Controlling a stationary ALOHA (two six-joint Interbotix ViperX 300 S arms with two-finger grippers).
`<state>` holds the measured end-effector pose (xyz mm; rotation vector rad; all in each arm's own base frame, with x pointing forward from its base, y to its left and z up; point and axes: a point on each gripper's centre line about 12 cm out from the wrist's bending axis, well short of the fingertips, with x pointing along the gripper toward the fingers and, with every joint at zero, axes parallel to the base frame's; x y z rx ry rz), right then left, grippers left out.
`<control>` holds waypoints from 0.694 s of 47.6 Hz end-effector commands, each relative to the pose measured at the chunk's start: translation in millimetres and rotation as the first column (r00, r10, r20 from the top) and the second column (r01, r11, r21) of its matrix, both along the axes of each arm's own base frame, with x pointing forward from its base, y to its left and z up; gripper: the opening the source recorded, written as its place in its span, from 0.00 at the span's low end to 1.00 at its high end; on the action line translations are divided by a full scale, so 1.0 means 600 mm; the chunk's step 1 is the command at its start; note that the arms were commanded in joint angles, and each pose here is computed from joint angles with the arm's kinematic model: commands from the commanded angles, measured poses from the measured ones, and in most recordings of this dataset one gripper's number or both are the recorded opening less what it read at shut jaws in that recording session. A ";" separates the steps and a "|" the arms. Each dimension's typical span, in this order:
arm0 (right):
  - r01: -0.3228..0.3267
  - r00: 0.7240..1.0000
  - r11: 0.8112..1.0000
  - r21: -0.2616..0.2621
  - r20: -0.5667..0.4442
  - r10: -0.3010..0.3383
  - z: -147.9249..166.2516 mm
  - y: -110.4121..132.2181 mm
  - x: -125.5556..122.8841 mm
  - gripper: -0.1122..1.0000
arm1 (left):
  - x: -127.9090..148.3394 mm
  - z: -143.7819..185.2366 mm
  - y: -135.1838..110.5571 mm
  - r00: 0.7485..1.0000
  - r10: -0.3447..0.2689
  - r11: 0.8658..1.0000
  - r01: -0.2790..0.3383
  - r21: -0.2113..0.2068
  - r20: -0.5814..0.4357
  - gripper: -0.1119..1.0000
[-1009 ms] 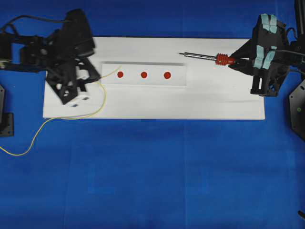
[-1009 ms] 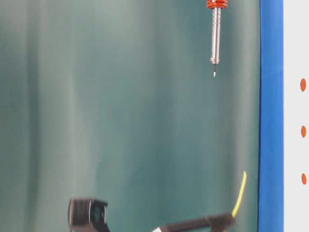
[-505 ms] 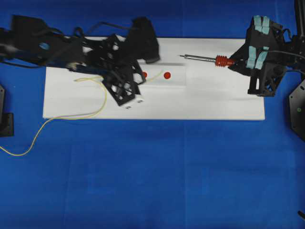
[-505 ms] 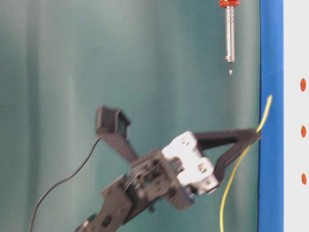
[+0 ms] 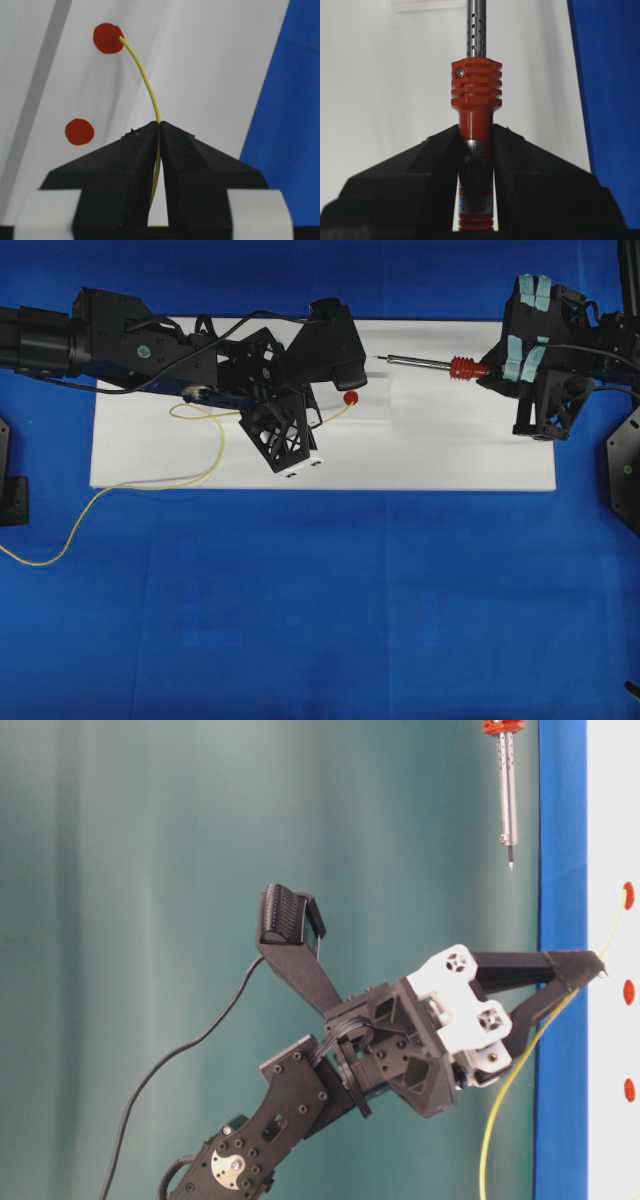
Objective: Touch the tip of the soldering iron to the tip of the solder at the mark.
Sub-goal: 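Move solder tip to right red dot and iron tip toward it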
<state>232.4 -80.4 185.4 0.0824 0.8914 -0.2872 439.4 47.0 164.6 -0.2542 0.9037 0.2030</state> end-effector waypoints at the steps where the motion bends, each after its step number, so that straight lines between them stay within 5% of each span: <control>1: 0.004 1.000 1.000 -0.009 0.021 -0.004 0.009 -0.004 0.005 0.16 | 0.003 0.020 -0.001 1.000 0.000 1.000 0.000 0.002 0.029 0.12; 33: 0.005 1.000 1.000 0.014 -0.015 -0.005 -0.007 -0.004 0.018 0.16 | -0.001 0.009 0.003 1.000 0.006 1.000 -0.006 0.000 0.009 0.12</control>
